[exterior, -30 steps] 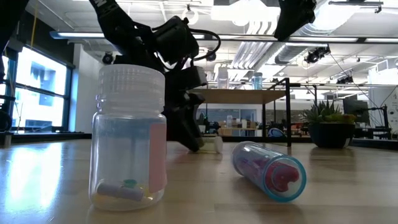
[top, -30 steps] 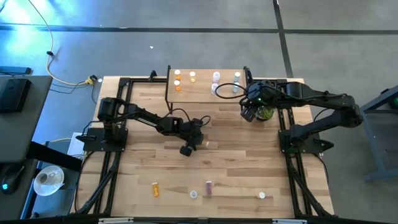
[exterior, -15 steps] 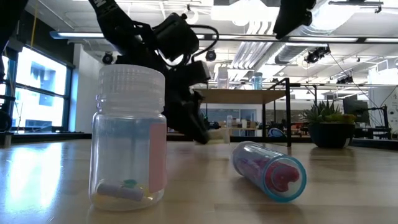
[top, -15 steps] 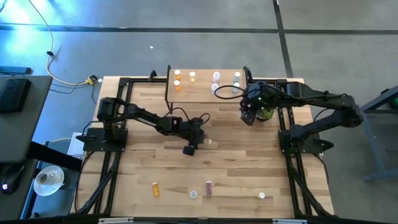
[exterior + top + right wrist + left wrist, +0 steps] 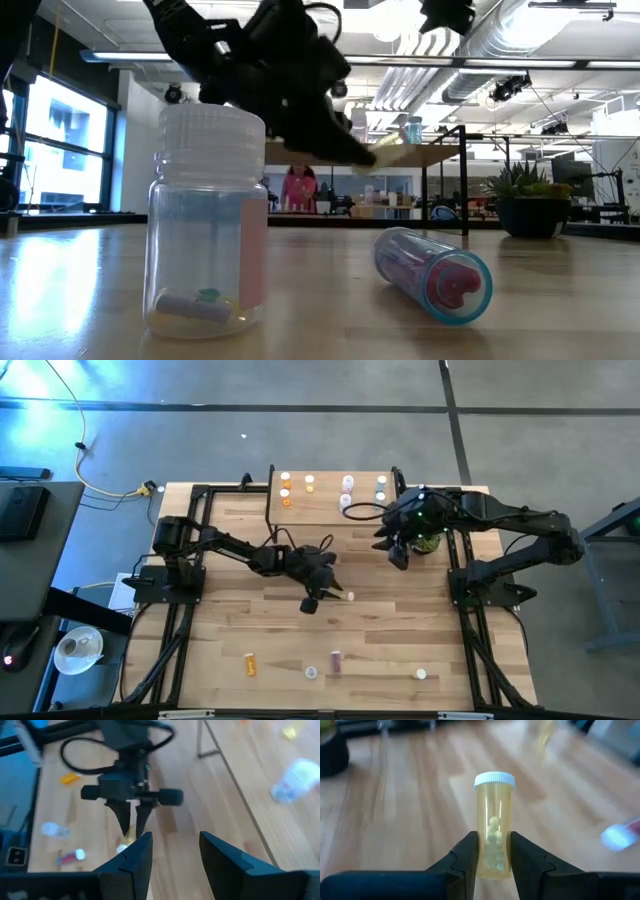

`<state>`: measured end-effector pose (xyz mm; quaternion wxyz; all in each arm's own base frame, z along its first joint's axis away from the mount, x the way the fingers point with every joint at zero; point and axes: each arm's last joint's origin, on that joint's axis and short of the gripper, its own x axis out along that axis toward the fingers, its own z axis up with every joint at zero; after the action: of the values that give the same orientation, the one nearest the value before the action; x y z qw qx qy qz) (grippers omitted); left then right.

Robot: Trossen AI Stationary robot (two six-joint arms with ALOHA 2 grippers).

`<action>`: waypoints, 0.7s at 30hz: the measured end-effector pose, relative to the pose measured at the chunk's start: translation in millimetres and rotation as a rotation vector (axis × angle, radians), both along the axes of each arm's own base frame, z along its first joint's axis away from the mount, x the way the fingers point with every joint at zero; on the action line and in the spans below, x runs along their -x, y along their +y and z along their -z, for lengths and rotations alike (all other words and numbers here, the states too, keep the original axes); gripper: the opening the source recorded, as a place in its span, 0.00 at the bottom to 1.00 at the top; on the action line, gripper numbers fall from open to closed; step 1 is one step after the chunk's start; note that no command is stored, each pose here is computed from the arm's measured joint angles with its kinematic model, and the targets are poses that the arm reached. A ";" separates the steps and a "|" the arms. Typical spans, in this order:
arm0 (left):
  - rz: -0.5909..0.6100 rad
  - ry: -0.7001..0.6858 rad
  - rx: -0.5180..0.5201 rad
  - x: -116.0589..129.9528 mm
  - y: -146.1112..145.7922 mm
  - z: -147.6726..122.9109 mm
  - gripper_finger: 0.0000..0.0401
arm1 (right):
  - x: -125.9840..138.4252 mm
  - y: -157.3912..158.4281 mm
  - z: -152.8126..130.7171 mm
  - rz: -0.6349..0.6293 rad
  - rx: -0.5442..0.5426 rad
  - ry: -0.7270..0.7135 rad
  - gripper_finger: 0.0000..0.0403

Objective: Pick and place medicine bottles onto shelf by color
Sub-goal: Put the top yellow pill bottle on the shelf aligned with the other yellow pill bottle

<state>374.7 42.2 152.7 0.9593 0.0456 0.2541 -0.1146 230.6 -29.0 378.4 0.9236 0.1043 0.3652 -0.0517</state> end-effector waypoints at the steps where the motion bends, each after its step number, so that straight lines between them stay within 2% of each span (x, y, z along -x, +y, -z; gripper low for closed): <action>1: 0.012 -0.031 0.022 -0.7 -0.8 -4.8 0.22 | -0.9 0.2 -1.0 -0.020 0.009 -0.014 0.38; 7: 0.039 -0.222 0.091 5.6 -5.7 -34.6 0.22 | -4.9 0.4 -5.6 -0.089 0.057 -0.078 0.38; 14: -0.047 -0.393 0.096 47.5 1.1 -55.5 0.22 | -11.2 1.2 -14.6 -0.169 0.090 -0.198 0.38; 18: -0.152 -0.490 0.086 73.0 4.4 -57.7 0.22 | -16.1 3.5 -20.8 -0.230 0.094 -0.284 0.38; 21: -0.169 -0.544 0.078 90.1 3.1 -56.8 0.22 | -23.9 6.4 -24.5 -0.277 0.152 -0.352 0.38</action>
<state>284.6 45.4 209.5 0.9994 0.0164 -0.0144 -0.0274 254.5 -22.5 402.9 0.9765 -0.0092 0.2045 0.0671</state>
